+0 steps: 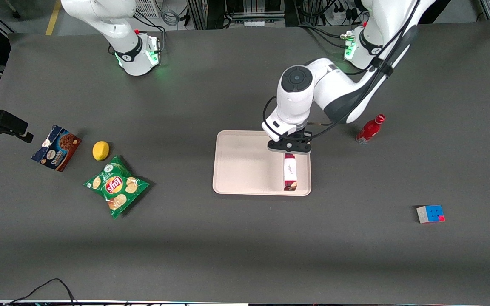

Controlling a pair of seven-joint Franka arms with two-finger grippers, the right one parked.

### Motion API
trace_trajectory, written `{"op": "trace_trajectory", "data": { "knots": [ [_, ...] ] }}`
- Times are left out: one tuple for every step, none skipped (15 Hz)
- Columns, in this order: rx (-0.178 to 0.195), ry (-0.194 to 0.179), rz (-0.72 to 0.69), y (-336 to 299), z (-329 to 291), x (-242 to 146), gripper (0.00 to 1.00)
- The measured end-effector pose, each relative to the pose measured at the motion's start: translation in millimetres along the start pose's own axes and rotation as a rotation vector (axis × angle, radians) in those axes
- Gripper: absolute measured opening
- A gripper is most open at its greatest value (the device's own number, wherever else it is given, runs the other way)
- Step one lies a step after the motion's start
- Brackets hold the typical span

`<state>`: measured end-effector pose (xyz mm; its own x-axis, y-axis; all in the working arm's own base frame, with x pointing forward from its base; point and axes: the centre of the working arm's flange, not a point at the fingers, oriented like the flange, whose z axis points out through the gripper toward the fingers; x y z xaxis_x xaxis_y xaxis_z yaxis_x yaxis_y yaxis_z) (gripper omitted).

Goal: Place red cookie box on tray
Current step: 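Lower the box onto the tray's edge and open the left gripper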

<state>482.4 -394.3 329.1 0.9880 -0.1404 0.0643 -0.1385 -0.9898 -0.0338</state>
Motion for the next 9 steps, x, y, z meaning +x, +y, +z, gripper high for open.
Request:
{"op": "trace_trajectory", "data": {
  "knots": [
    [-0.014,-0.005,-0.002,0,9,0,0.28],
    [-0.024,-0.011,-0.007,-2,16,2,0.28],
    [-0.026,-0.017,-0.011,-5,24,4,0.28],
    [-0.021,-0.019,-0.013,-10,31,7,0.28],
    [-0.013,-0.022,-0.013,-14,37,9,0.28],
    [-0.009,-0.026,-0.016,-18,43,11,0.28],
    [-0.008,-0.025,-0.021,-23,50,13,0.28],
    [-0.012,-0.018,-0.024,-29,58,15,0.28],
    [-0.02,-0.01,-0.026,-35,68,15,0.28]
  ]
}}
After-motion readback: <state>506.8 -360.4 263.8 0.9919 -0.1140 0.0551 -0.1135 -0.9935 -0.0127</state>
